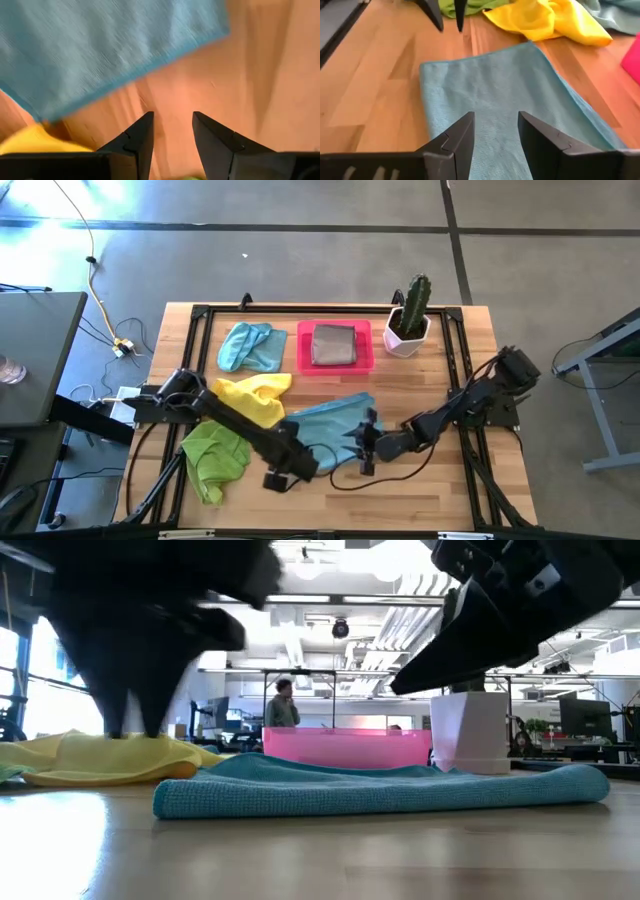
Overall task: Fold microfiber towels
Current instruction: Fold the bottom blue microfiber cloth
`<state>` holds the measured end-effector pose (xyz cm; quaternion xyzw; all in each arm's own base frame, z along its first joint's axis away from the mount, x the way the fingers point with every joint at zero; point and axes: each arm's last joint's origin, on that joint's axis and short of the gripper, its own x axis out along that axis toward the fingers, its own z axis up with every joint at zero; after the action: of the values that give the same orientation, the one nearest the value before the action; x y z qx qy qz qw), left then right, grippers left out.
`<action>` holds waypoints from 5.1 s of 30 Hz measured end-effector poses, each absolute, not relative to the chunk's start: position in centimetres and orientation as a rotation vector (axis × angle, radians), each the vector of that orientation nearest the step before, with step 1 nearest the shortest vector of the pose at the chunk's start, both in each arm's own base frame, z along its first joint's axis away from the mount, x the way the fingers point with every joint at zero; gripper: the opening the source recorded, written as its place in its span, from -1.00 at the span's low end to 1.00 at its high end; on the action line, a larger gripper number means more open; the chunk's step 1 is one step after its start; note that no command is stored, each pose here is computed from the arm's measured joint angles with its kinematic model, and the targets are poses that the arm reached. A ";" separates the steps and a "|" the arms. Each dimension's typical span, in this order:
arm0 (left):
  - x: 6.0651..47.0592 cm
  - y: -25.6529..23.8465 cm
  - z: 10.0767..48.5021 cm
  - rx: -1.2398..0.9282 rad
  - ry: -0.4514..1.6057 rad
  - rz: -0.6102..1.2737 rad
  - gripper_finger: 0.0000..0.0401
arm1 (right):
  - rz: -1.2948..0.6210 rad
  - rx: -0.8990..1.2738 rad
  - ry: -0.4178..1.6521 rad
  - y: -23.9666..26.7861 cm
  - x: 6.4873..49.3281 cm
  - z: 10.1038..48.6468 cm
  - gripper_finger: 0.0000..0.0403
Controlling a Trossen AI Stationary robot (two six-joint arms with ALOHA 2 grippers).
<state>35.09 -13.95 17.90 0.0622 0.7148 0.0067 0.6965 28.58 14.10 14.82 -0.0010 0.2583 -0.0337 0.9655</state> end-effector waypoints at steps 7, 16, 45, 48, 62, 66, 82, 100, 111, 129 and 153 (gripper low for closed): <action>33.3 -17.6 17.9 0.172 1.591 0.006 -0.37 | -0.075 -0.049 0.599 15.6 31.3 14.0 -0.28; 31.2 -21.0 18.0 0.143 1.579 0.044 -0.37 | -0.084 -0.096 0.729 18.6 36.4 14.8 -0.28; 26.4 -26.8 18.3 0.082 1.585 0.024 -0.37 | -0.045 -0.141 0.792 21.6 43.0 10.9 -0.36; 26.4 -26.8 18.3 0.082 1.584 0.024 -0.37 | -0.044 -0.137 0.803 21.6 42.9 10.8 -0.53; 26.6 -26.8 18.3 0.092 1.536 0.057 -0.37 | -0.088 -0.067 0.801 22.0 42.0 12.9 -0.98; 26.6 -26.8 18.3 0.100 1.531 0.053 -0.37 | -0.219 -0.052 0.783 21.9 40.8 15.2 -0.99; 27.5 -25.9 18.3 0.160 1.503 0.037 -0.37 | -0.854 -0.068 0.885 18.7 34.6 16.3 -1.00; 29.0 -24.4 18.3 0.209 1.503 -0.005 -0.37 | -1.170 0.026 1.084 18.2 30.4 17.3 -1.00; 29.2 -24.3 18.3 0.208 1.493 -0.015 -0.37 | -1.253 0.066 1.158 17.1 29.0 16.3 -1.00; 30.0 -23.5 18.3 0.196 1.490 -0.007 -0.37 | -1.307 0.323 1.172 12.1 21.2 16.4 -1.00; 30.8 -22.7 18.3 0.187 1.477 -0.015 -0.37 | -1.362 0.314 1.314 11.5 20.7 17.4 -0.16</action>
<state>30.81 -22.71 18.32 0.0853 0.6722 -0.0067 0.7354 20.65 11.50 17.36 0.1342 0.5606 -0.5813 0.5742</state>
